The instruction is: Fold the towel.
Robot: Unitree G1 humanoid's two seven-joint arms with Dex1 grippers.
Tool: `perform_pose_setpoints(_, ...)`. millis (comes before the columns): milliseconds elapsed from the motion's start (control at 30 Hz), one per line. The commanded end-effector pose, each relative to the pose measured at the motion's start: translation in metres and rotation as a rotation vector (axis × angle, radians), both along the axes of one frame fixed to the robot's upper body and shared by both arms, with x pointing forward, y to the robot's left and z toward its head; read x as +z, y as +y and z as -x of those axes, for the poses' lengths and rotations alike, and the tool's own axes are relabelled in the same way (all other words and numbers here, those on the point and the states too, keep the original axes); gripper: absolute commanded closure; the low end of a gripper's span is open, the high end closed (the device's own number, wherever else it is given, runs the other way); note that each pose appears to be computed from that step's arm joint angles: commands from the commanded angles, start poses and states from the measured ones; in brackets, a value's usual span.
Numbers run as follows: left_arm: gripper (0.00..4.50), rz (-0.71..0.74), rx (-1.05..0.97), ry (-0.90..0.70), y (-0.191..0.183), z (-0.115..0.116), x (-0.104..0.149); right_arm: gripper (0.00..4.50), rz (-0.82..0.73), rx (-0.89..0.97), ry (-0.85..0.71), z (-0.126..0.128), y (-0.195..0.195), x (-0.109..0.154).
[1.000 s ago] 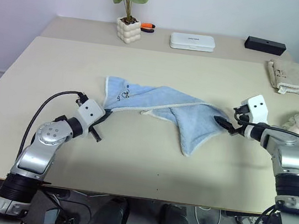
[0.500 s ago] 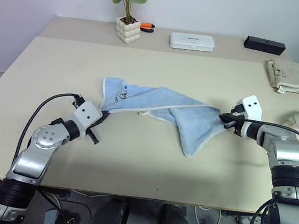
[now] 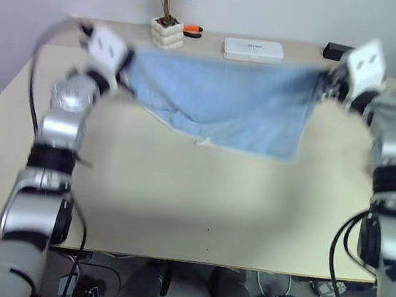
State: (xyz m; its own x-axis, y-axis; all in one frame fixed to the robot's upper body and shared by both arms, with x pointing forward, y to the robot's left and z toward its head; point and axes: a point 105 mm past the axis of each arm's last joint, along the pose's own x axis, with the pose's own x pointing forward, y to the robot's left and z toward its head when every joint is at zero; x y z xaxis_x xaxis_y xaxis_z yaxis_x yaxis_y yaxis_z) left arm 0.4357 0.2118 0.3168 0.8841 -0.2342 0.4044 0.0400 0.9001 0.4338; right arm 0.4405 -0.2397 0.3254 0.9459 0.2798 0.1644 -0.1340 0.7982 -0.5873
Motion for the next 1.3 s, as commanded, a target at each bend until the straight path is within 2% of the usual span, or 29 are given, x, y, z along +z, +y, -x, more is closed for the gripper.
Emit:
perform_pose_setpoints(33,4.5,0.069,0.073,-0.146,0.033,0.01,0.045,4.47,0.018,0.002,-0.177,0.016,-0.006,0.053)
perform_pose_setpoints(100,4.5,0.05,0.018,-0.149,0.04,0.021,0.05,4.47,0.05,0.102,-0.202,0.028,0.008,0.063)
perform_pose_setpoints(200,4.5,-0.043,-0.065,-0.091,0.042,0.035,0.026,4.47,0.093,0.214,-0.146,0.039,0.022,0.044)
perform_pose_setpoints(267,4.5,-0.064,-0.119,-0.026,0.046,0.049,0.003,4.47,0.115,0.292,-0.085,0.049,0.032,0.022)
perform_pose_setpoints(367,4.5,-0.08,-0.22,0.184,0.051,0.084,-0.053,4.47,0.159,0.452,0.15,0.078,0.042,-0.046)
perform_pose_setpoints(500,4.5,-0.12,-0.283,0.454,0.049,0.132,-0.109,4.47,0.179,0.522,0.442,0.118,0.035,-0.11)
perform_pose_setpoints(633,4.5,-0.131,-0.306,0.628,0.049,0.166,-0.14,4.47,0.164,0.587,0.622,0.153,0.033,-0.139)
perform_pose_setpoints(700,4.5,-0.115,-0.338,0.781,0.052,0.194,-0.162,4.47,0.162,0.635,0.772,0.181,0.026,-0.156)
perform_pose_setpoints(767,4.5,-0.098,-0.357,0.866,0.054,0.211,-0.171,4.47,0.165,0.656,0.843,0.195,0.023,-0.162)
perform_pose_setpoints(900,4.5,-0.087,-0.321,0.858,0.061,0.206,-0.169,4.47,0.165,0.604,0.772,0.182,0.018,-0.151)
perform_pose_setpoints(1033,4.5,-0.092,-0.246,0.756,0.069,0.176,-0.162,4.47,0.197,0.456,0.619,0.141,0.007,-0.141)
perform_pose_setpoints(1200,4.5,-0.074,-0.208,0.694,0.067,0.133,-0.169,4.47,0.217,0.409,0.574,0.106,0.01,-0.148)
perform_pose_setpoints(1300,4.5,-0.069,-0.216,0.692,0.065,0.12,-0.175,4.47,0.22,0.407,0.568,0.095,0.013,-0.153)
